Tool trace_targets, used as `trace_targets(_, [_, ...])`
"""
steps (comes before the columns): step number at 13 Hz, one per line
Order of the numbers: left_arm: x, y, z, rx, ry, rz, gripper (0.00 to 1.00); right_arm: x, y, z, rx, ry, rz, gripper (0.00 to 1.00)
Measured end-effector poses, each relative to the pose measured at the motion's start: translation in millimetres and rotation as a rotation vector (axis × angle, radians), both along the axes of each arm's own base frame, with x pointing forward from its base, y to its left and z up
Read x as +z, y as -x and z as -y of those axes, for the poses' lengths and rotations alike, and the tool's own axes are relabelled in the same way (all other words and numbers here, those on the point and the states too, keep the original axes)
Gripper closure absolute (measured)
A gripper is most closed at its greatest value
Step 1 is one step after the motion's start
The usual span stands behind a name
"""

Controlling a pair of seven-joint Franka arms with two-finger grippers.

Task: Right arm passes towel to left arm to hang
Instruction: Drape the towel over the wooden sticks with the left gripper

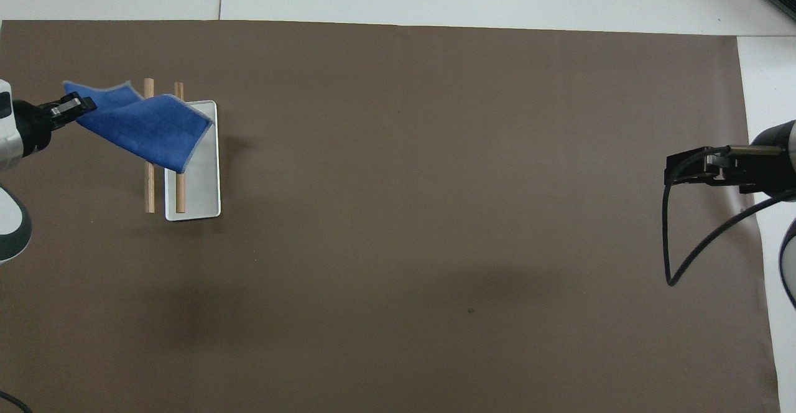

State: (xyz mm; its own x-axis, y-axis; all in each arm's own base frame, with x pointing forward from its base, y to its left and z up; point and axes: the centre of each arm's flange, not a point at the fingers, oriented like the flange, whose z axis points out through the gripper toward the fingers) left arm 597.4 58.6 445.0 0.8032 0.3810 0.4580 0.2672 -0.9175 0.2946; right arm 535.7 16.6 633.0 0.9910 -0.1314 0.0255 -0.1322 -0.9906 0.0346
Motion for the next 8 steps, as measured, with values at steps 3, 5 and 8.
trace_targets(3, [-16.3, 12.8, -4.5, 0.01, 0.002, -0.036, 0.97, -0.3, 0.7, 6.4, -0.012, -0.001, -0.011, 0.0])
trace_targets(5, [-21.0, 20.5, -6.8, 0.034, 0.015, -0.052, 0.97, -2.2, 0.2, 6.9, -0.011, -0.001, -0.017, 0.0])
trace_targets(8, [-28.4, 31.7, 0.2, 0.066, 0.042, -0.077, 0.97, -3.3, 0.8, 7.8, 0.025, 0.0, -0.027, 0.0])
